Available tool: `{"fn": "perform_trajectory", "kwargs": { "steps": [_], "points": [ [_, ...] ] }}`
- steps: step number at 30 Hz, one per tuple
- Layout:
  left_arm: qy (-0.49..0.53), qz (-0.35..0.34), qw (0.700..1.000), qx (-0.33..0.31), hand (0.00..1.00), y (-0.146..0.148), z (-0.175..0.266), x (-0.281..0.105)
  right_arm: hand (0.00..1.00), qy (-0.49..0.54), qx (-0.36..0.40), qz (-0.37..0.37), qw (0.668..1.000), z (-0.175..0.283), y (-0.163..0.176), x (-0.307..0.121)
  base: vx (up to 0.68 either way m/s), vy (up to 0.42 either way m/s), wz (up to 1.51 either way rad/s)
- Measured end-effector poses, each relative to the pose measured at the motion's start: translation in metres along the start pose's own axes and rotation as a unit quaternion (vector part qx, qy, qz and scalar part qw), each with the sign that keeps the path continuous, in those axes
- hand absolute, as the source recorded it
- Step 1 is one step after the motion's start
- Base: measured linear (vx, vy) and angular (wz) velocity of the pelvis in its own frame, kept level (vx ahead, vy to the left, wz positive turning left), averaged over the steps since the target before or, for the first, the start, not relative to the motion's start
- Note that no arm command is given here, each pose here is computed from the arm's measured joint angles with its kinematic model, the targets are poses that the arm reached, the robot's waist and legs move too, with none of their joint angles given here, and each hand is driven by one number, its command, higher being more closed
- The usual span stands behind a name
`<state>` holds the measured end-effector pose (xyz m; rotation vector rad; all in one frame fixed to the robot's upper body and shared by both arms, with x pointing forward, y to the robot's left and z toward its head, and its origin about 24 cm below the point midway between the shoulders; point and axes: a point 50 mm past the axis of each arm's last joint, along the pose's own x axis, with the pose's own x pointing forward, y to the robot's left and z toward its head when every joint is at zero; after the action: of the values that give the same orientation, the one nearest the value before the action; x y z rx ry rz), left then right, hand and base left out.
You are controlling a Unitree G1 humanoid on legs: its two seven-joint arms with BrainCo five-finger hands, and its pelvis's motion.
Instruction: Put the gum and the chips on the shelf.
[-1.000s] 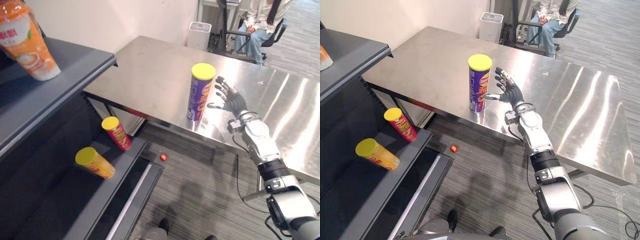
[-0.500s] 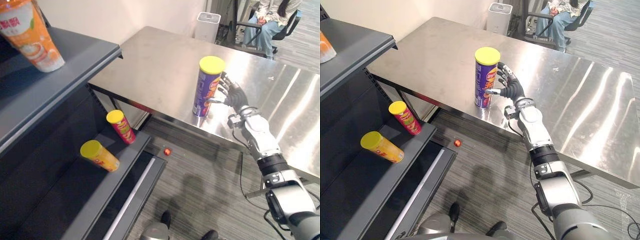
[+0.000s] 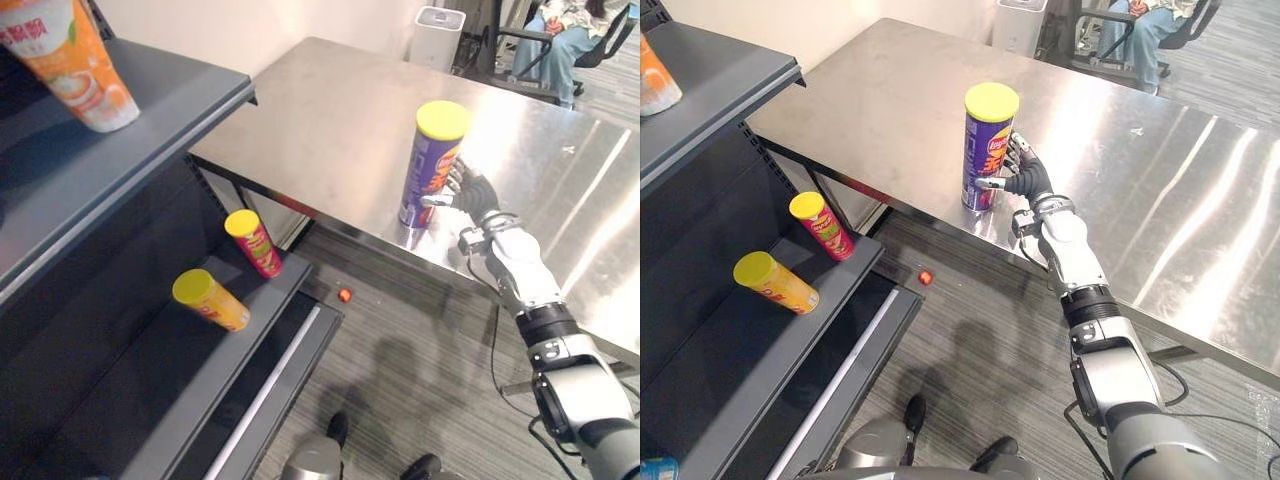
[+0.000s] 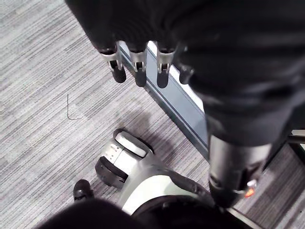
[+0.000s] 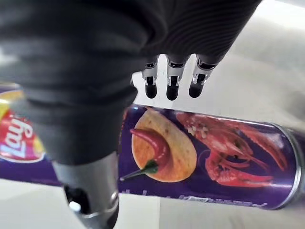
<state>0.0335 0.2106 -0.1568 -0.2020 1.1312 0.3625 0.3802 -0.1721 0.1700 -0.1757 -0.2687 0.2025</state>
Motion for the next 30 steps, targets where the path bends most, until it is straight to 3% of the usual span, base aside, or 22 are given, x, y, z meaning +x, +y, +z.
{"fn": "perform_trajectory", "kwargs": {
  "steps": [8, 9, 30],
  "points": [
    [-0.003, -0.012, 1.0, 0.003, 0.0, -0.003, 0.002, 0.0, 0.0, -0.025, -0.004, 0.002, 1.0, 0.014, 0.0, 0.007, -0.01, 0.003, 0.01],
    [-0.002, -0.013, 1.0, 0.003, 0.0, -0.004, 0.002, 0.0, 1.0, -0.026, -0.004, 0.003, 1.0, 0.015, 0.0, 0.008, 0.0, 0.0, 0.0],
    [-0.007, -0.015, 1.0, 0.004, 0.0, -0.005, 0.004, 0.001, 1.0, -0.052, -0.024, 0.016, 0.998, 0.027, 0.007, 0.014, 0.0, -0.005, -0.03]
  ]
}}
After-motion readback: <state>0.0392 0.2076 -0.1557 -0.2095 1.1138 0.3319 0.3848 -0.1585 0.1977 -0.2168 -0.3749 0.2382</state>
